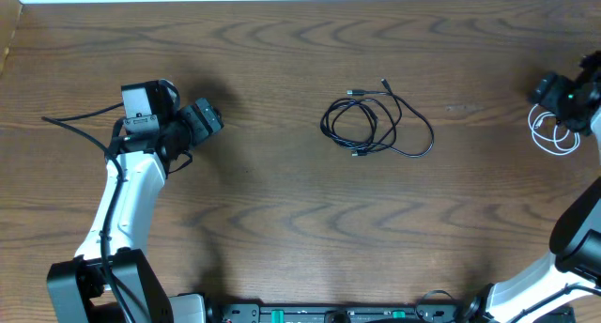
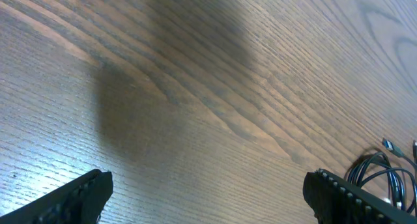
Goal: Untangle cables
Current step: 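Place the white cable at the far right edge of the table, then move the right gripper left over the black cable coil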
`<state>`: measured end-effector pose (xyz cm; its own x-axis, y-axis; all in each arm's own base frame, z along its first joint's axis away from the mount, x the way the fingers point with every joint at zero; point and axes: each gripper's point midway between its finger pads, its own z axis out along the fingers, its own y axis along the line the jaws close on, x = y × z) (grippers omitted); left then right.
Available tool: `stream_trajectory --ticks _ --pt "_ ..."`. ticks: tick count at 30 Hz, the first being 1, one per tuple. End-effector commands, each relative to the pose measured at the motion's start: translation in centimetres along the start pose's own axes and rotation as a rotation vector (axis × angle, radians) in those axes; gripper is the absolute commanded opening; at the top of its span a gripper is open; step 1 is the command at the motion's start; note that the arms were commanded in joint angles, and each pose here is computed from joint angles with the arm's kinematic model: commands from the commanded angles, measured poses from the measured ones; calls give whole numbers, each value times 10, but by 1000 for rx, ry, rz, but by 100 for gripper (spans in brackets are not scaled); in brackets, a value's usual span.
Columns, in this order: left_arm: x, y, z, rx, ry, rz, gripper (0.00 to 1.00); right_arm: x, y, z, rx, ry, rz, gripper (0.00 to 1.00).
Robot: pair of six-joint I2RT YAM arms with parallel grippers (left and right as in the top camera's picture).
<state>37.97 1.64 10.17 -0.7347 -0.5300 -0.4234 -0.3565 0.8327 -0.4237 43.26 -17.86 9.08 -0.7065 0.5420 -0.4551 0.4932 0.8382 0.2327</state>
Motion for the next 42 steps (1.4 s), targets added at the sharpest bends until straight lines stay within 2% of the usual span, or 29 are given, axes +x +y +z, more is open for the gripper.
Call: stream_trajectory --ticks 1,4,10,18,23,29,42 --pt "-5 0 -2 -4 -14 1 98 17 40 6 -137 58 -31 99" --pt "-5 0 -2 -4 -14 2 98 25 58 7 -165 81 -51 99" --pt "-5 0 -2 -4 -14 1 98 61 107 7 -243 201 35 99" --pt "-5 0 -2 -4 -14 1 98 97 168 6 -280 241 -130 99" --pt "-5 0 -2 -4 -14 1 98 111 183 8 -224 227 -222 99" --pt "-5 0 -2 -4 -14 1 98 124 208 5 -257 221 -280 99" --pt "-5 0 -2 -4 -14 2 98 129 211 5 -254 229 -293 99"
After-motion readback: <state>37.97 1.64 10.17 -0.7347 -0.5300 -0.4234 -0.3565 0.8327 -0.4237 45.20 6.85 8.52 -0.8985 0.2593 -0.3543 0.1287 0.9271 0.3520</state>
